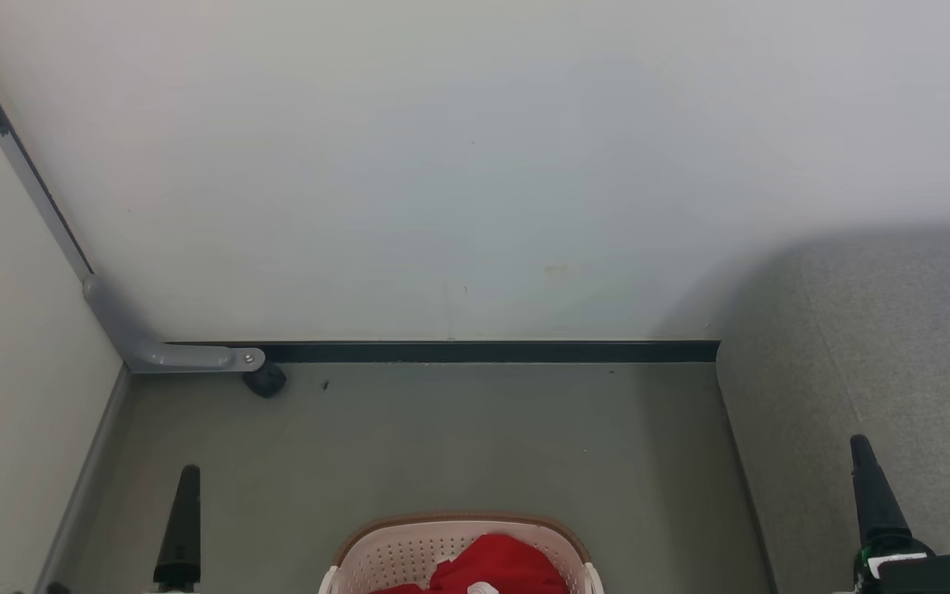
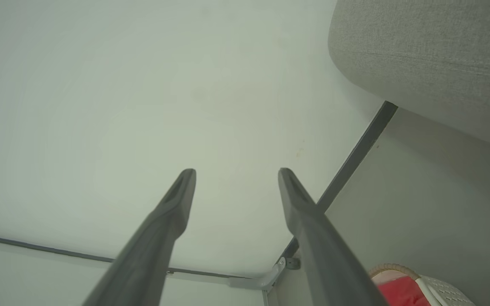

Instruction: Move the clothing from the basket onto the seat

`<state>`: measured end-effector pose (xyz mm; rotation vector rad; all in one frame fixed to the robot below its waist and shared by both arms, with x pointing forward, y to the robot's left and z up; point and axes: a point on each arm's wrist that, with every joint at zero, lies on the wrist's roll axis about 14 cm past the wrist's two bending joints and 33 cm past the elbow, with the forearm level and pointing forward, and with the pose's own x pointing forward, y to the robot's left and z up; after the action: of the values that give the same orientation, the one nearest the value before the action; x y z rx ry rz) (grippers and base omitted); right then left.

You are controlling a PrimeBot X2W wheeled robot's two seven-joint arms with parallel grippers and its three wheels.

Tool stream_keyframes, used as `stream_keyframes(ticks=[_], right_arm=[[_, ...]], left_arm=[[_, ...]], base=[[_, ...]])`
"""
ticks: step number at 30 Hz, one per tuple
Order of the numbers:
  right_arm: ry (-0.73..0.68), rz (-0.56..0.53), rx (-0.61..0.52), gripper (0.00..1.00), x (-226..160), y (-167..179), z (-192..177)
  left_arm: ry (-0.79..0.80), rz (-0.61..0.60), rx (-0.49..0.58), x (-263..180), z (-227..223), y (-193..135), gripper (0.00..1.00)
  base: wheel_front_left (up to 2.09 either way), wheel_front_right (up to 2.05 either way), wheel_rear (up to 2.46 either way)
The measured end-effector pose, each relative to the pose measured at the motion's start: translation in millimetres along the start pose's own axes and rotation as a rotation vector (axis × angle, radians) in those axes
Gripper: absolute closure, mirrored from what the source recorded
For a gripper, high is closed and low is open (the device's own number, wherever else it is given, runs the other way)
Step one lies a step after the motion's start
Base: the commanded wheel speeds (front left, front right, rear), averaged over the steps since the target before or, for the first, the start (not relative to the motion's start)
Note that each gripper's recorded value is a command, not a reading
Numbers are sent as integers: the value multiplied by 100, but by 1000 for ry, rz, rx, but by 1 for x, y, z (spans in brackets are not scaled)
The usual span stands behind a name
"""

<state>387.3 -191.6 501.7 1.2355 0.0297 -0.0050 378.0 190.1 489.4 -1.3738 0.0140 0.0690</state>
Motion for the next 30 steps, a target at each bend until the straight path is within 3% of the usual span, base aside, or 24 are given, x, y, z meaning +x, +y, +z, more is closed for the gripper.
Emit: stream_keyframes(ticks=[13, 30], right_arm=[[59, 36, -264, 0, 2, 4, -13], [120, 88, -741, 0, 5, 5, -26]], left_arm=[[35, -26, 266, 1, -7, -4, 0], [44, -48, 679, 2, -11, -8, 0]], base=[[0, 0, 0], [0, 0, 0]])
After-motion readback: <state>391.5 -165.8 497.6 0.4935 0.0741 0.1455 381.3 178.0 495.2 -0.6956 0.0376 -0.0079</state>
